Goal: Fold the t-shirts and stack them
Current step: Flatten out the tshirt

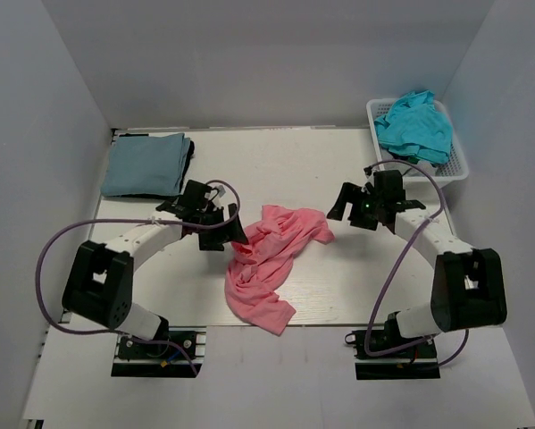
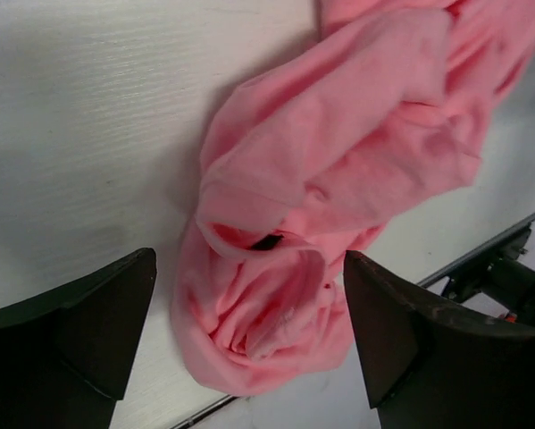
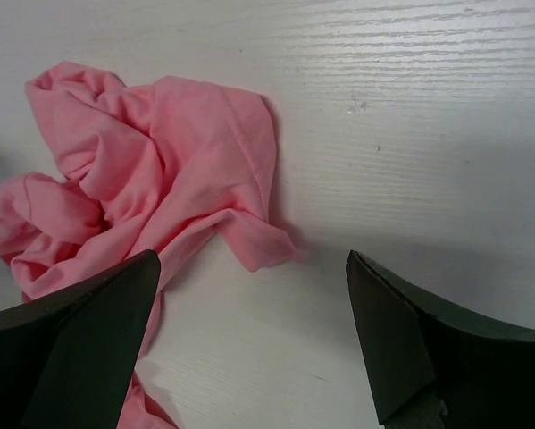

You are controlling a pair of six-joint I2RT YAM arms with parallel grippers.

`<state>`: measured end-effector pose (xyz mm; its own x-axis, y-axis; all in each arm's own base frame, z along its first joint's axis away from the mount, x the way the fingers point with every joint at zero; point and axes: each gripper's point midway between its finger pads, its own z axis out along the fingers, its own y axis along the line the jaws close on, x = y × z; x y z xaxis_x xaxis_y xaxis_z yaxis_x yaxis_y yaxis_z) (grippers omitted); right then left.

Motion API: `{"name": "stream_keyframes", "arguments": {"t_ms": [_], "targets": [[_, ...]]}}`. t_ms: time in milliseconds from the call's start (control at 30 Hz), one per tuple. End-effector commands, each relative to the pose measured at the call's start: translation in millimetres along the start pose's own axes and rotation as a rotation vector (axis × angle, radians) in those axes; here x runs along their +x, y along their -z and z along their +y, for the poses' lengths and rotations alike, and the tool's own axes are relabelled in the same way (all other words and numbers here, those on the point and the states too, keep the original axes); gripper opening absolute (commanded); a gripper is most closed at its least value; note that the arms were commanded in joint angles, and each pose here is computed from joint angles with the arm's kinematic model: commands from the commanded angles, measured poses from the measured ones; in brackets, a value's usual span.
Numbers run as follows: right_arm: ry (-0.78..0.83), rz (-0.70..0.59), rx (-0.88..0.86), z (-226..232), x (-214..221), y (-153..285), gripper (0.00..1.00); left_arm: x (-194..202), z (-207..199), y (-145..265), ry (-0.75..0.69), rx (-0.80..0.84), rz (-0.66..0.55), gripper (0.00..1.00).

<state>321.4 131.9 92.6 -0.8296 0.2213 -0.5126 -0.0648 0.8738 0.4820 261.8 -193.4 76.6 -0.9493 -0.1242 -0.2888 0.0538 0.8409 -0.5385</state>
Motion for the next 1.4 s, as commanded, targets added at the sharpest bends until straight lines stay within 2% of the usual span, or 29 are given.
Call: {"name": "stream_keyframes", "arguments": {"t_ms": [0,100,233,267,333,433,467,567,633,700,733,767,800,833,867,967,1033,1133,1200,1233,1367], "targets": [[0.021,-0.035,0.004,6.6,-19.0,-4.8,0.91,3.3,15.3,-15.9,-0.008,-0.063,0.007,0.92],[0.060,-0.016,0.011,6.0,-14.2,-11.3,0.91,0.0,15.0,-23.4,-0.002,-0.070,0.003,0.82],[0.147,0.004,0.114,-7.2,-3.0,-21.8,0.91,-13.0,15.8,-30.5,0.010,-0.087,-0.029,0.66],[0.174,0.005,0.128,-7.5,-1.4,-24.1,0.91,-18.1,13.0,-31.2,0.008,-0.083,-0.035,0.65],[0.200,0.024,0.122,-5.0,5.0,-31.4,0.91,-19.1,11.6,-35.4,0.009,-0.073,-0.025,0.61],[0.239,0.041,0.107,2.0,12.2,-42.1,0.91,-26.4,9.0,-40.1,0.015,-0.069,-0.032,0.48],[0.247,0.040,0.108,3.0,13.1,-45.6,0.91,-27.7,9.3,-42.5,0.017,-0.071,-0.028,0.38],[0.268,0.055,0.131,4.1,17.8,-55.3,0.91,-42.4,0.4,-41.4,-0.005,-0.052,-0.060,0.25],[0.293,0.075,0.156,1.8,22.7,-61.9,0.91,-50.2,-3.6,-38.4,-0.005,-0.037,-0.074,0.11],[0.311,0.075,0.197,-1.6,21.0,-67.4,0.82,-55.5,-8.1,-34.5,-0.017,-0.035,-0.078,0.00],[0.296,0.076,0.204,0.6,20.5,-70.5,0.68,-62.2,-14.9,-27.4,-0.037,-0.020,-0.103,0.00],[0.288,0.081,0.225,-2.1,23.3,-73.3,0.59,-69.1,-19.2,-21.6,-0.043,-0.022,-0.125,0.00],[0.277,0.072,0.229,-0.6,19.8,-74.2,0.40,-71.1,-22.8,-16.3,-0.046,-0.017,-0.132,0.00],[0.268,0.069,0.236,-1.0,19.2,-73.5,0.04,-75.8,-25.1,-10.7,-0.050,-0.023,-0.153,0.00],[0.268,0.064,0.233,1.5,17.5,-73.0,0.00,-84.7,-34.3,-2.3,-0.062,-0.005,-0.184,0.00],[0.264,-0.031,0.240,13.9,-6.8,-56.6,0.00,-98.9,-48.8,28.6,-0.088,0.007,-0.282,0.00],[0.256,-0.153,0.232,27.9,-35.2,-27.9,0.00,-111.2,-64.4,58.2,-0.117,0.038,-0.385,0.00],[0.244,-0.381,0.202,55.4,-82.0,37.2,0.00,-122.1,-82.0,95.0,-0.133,0.070,-0.492,0.00],[0.227,-0.494,0.186,66.9,-101.6,74.8,0.00,-131.3,-95.6,135.7,-0.150,0.084,-0.609,0.00],[0.196,-0.580,0.243,61.3,-115.2,100.9,0.00,-135.3,-101.6,153.5,-0.153,0.086,-0.652,0.00],[0.150,-0.777,0.301,70.3,-150.0,185.8,0.00,-143.1,-118.4,224.9,-0.151,0.085,-0.822,0.00]]}}
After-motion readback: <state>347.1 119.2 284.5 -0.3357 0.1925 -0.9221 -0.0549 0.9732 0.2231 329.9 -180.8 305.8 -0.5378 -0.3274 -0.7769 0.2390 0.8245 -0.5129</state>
